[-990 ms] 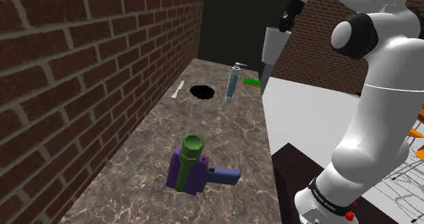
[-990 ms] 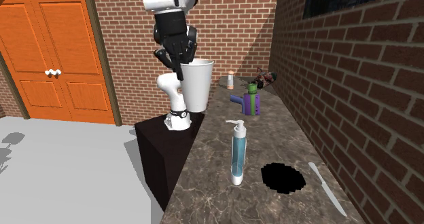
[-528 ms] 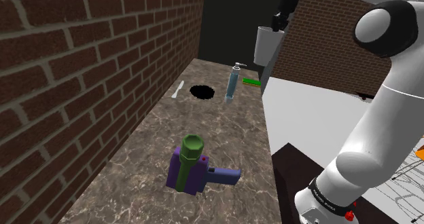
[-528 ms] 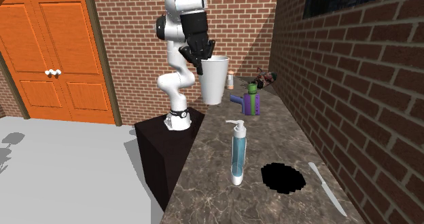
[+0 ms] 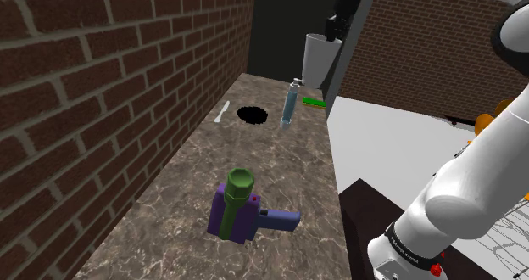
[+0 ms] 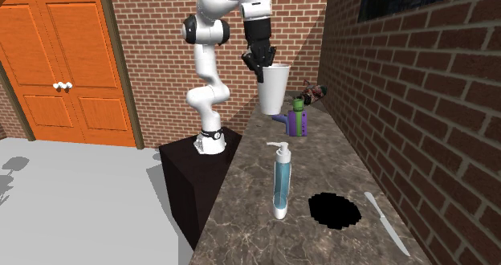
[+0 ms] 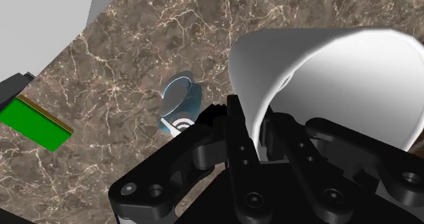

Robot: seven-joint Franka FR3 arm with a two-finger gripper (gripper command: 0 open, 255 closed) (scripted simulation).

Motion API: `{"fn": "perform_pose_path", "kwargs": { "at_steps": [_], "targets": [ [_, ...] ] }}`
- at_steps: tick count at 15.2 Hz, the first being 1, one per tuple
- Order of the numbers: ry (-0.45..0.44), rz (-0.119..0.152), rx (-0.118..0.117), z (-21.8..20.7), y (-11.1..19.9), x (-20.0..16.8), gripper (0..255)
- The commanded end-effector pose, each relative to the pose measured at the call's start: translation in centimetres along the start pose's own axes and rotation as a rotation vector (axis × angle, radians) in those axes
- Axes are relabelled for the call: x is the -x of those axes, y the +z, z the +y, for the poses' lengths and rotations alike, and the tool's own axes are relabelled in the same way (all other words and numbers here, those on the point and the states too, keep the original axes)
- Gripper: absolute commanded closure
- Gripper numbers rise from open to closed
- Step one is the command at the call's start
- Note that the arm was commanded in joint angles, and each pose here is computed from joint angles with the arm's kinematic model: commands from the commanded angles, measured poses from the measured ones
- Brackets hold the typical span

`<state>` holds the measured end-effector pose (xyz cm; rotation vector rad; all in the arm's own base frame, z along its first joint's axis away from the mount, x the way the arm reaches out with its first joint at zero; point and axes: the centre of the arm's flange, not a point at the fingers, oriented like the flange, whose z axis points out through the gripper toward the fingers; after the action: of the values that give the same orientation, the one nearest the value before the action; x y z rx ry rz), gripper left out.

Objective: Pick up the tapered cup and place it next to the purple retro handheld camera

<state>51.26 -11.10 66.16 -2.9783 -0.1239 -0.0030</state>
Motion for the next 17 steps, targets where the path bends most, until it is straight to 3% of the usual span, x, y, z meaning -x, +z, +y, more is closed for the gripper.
{"fn": "perform_pose_path", "kwargs": {
  "at_steps": [1, 17],
  "targets": [
    [0.002, 0.0, 0.0, -2.4, 0.4, 0.1, 255],
    [0.002, 0.0, 0.0, -23.3, 3.7, 1.0, 255]
  ]
}}
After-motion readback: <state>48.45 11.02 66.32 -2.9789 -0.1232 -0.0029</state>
